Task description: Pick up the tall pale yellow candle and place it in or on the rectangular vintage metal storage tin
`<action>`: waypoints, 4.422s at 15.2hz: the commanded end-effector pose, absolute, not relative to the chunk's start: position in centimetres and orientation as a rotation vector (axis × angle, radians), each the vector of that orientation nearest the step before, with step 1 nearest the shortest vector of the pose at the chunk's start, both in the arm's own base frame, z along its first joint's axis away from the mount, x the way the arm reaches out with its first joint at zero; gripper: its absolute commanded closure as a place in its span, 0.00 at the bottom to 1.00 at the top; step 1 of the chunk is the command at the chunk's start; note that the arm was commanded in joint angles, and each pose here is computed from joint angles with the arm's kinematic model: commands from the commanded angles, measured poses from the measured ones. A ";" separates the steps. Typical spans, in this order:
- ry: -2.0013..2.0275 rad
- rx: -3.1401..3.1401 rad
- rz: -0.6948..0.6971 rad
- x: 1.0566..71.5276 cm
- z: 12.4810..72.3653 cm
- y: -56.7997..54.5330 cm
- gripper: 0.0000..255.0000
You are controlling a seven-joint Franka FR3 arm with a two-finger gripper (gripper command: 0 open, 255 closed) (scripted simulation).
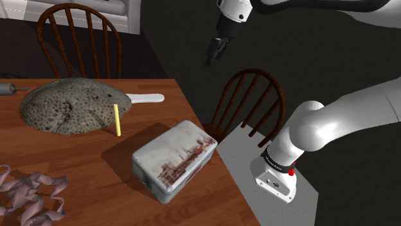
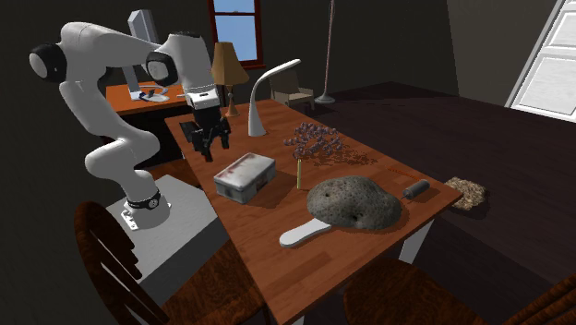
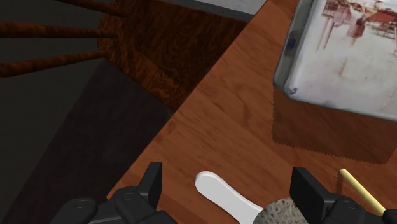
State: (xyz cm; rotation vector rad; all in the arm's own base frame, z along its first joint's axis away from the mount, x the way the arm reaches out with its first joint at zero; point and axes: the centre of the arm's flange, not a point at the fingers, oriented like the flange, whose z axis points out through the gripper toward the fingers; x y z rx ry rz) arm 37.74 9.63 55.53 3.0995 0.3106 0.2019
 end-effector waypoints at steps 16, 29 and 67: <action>0.471 3.105 0.235 45.5 47.3 28.3 0.00; 0.576 3.104 0.256 49.7 41.2 40.9 0.00; 0.576 3.104 0.256 50.2 45.7 41.1 1.00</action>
